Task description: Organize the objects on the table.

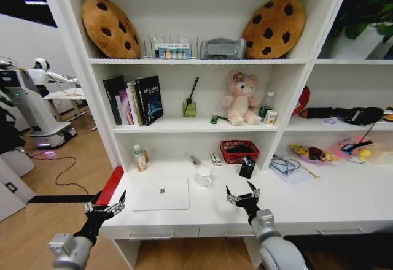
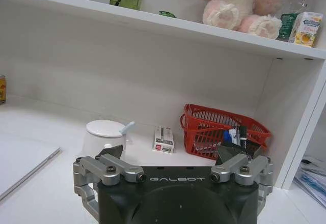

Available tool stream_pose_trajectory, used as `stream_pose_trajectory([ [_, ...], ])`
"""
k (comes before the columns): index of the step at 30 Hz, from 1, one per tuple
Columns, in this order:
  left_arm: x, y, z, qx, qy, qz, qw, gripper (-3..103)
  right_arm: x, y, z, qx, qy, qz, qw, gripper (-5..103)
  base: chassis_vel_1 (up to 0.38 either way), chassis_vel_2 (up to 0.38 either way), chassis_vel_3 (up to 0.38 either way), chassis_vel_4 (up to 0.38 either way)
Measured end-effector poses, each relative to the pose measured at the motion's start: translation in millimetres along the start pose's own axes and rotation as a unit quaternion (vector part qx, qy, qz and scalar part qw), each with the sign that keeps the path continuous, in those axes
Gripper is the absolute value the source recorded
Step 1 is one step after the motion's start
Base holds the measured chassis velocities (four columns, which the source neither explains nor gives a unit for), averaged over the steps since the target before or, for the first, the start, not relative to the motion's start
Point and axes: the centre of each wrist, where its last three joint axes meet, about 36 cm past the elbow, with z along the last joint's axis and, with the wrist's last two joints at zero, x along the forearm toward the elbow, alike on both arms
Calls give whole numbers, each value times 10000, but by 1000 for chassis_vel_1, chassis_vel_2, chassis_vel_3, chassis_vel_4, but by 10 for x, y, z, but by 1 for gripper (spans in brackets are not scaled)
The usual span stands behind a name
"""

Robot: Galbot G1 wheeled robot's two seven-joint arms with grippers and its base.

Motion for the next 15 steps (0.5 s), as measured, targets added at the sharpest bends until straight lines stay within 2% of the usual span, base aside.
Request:
stream_pose_trajectory([
  [8,0,0,0,0,0,3,10000,100,27,6,13,-14,45,-47,10000,100,212,-233,-238,246],
  [15,0,0,0,0,0,1,10000,100,43,12,30,-13,78,-109,9999,100,319,-321,-331,331],
])
